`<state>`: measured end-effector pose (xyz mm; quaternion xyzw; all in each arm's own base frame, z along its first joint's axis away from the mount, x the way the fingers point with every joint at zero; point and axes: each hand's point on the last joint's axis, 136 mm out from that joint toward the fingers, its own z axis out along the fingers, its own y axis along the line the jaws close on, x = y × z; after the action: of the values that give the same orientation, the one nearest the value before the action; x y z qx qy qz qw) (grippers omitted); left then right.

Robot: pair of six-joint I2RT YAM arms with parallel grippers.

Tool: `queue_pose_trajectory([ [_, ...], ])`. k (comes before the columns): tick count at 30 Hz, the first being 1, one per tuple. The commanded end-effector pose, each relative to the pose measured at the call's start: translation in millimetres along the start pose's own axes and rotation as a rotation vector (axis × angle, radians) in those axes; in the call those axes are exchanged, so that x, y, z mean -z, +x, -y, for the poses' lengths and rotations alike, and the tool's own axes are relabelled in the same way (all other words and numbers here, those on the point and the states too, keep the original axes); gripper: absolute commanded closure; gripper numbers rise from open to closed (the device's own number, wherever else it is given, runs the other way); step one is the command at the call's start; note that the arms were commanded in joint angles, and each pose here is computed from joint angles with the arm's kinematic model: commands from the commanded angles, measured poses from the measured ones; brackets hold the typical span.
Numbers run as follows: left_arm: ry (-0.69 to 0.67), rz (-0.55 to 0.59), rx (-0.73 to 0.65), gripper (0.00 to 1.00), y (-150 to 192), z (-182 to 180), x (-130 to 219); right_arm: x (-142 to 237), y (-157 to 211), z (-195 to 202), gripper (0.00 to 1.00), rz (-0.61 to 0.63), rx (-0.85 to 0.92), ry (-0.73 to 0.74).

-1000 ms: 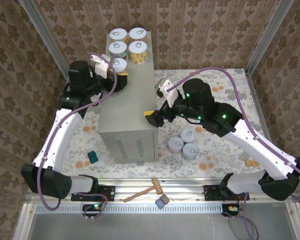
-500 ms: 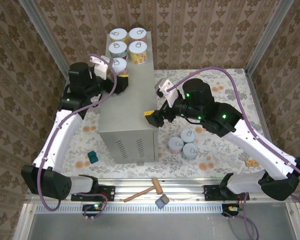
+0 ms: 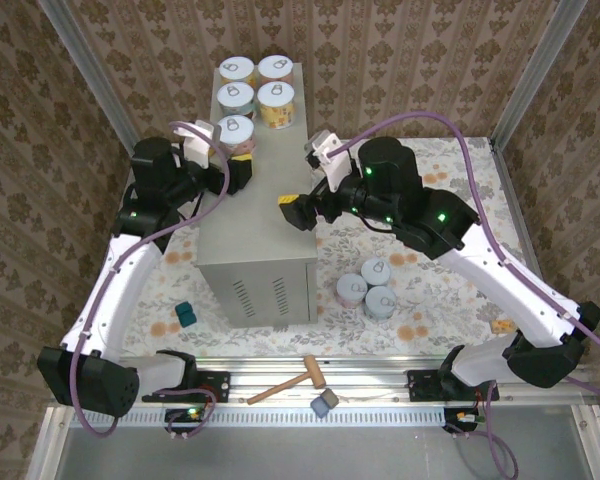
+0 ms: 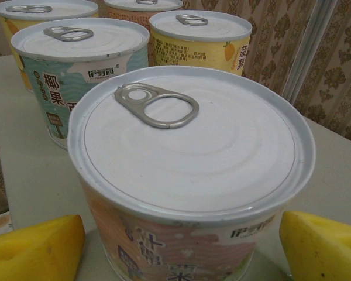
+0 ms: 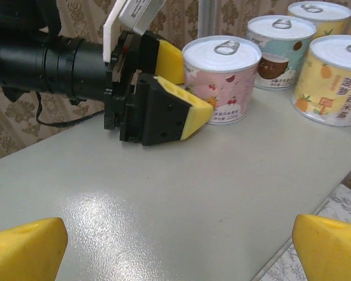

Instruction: Place and organize the canned foods onto the counter

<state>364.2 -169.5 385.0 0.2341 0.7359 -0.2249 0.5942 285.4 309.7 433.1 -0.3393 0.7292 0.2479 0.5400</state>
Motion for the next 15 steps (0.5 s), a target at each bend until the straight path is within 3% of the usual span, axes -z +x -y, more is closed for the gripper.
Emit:
queue_pose_trajectory([
  [1,0.019,0.006,-0.005,0.14,2.9,-0.5,-4.7,-4.7,-7.2,12.6,0.0,0.007,-0.036,0.067],
  [15,0.064,0.018,0.008,0.22,0.6,-2.7,-10.7,-3.7,1.3,20.0,0.0,-0.019,-0.053,0.105],
])
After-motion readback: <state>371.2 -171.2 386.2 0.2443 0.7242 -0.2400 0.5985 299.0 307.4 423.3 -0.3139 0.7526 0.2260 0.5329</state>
